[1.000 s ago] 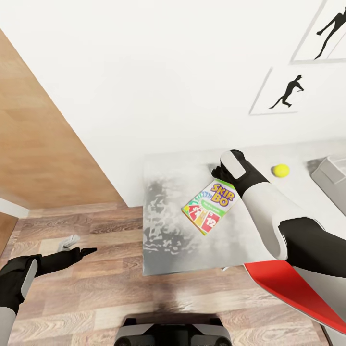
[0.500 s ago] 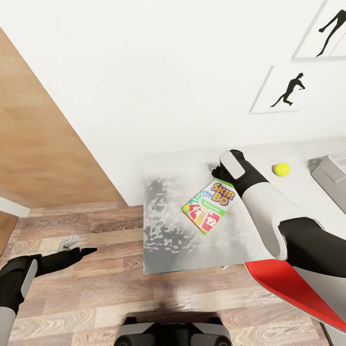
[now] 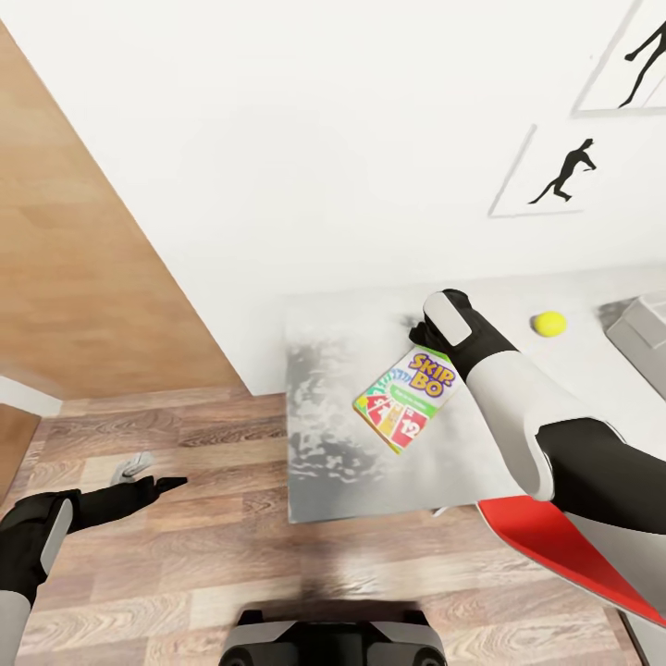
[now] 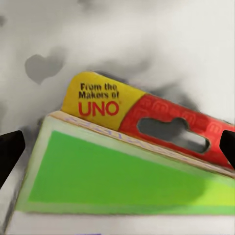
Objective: Put all the toys in the child's room - the three board games (two on the bed and one on the table), the two jigsaw puzzles on the table, and the tennis ball on the table - inside the toy box on the table in the child's room.
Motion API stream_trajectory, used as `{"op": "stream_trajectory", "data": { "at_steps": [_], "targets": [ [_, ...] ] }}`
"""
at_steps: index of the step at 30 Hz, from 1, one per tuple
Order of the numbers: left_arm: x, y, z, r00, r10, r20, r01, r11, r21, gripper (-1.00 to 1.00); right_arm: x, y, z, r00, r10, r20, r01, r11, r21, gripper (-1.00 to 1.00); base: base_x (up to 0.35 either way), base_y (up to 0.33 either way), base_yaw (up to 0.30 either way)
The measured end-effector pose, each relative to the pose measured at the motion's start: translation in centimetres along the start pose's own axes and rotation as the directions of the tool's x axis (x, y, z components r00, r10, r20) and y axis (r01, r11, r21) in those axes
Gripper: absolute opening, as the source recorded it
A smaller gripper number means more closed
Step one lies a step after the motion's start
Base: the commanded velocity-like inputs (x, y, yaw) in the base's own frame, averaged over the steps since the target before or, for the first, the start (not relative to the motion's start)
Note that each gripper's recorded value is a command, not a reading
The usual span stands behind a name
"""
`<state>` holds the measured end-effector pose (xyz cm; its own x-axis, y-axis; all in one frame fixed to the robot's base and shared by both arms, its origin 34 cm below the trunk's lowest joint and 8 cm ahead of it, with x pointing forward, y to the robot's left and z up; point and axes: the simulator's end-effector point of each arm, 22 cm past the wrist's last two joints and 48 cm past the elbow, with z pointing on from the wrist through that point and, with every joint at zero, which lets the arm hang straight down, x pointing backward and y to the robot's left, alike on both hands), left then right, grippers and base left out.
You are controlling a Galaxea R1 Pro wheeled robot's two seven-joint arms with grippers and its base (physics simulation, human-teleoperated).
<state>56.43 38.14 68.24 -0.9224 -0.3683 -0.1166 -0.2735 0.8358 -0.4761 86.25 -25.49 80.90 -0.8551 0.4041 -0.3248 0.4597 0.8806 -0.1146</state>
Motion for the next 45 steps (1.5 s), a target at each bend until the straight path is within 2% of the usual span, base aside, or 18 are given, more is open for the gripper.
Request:
{"op": "stream_trajectory", "data": {
  "at_steps": [10, 23, 27, 30, 45],
  "targets": [
    [0.0, 0.0, 0.0, 1.000, 0.000, 0.000, 0.000, 1.000, 0.000, 1.00, 0.3, -0.1, 0.3, 1.000, 0.015, -0.011, -0.015, 1.000, -0.004, 1.00, -0.058, 0.013, 0.000],
    [0.0, 0.0, 0.0, 1.000, 0.001, 0.000, -0.001, 1.000, 0.000, 1.00, 1.1, -0.4, 0.3, 0.999, -0.011, -0.046, 0.011, 1.000, 0.006, 1.00, -0.004, 0.000, 0.000],
    [0.0, 0.0, 0.0, 1.000, 0.001, 0.000, -0.001, 1.000, -0.001, 1.00, 1.2, -0.2, 0.2, 0.998, -0.020, -0.051, 0.021, 1.000, 0.009, 1.00, 0.000, 0.000, 0.000],
    [0.0, 0.0, 0.0, 1.000, 0.000, -0.001, 0.000, 1.000, -0.001, 1.00, 1.1, 0.6, -0.1, 0.998, 0.002, -0.062, -0.003, 1.000, -0.017, 1.00, 0.000, 0.000, 0.000],
    [0.0, 0.0, 0.1, 1.000, 0.000, -0.001, 0.000, 1.000, -0.001, 1.00, 0.5, 1.1, -0.8, 0.998, -0.013, -0.065, 0.011, 1.000, -0.027, 1.00, 0.000, 0.000, 0.000]
  ]
}}
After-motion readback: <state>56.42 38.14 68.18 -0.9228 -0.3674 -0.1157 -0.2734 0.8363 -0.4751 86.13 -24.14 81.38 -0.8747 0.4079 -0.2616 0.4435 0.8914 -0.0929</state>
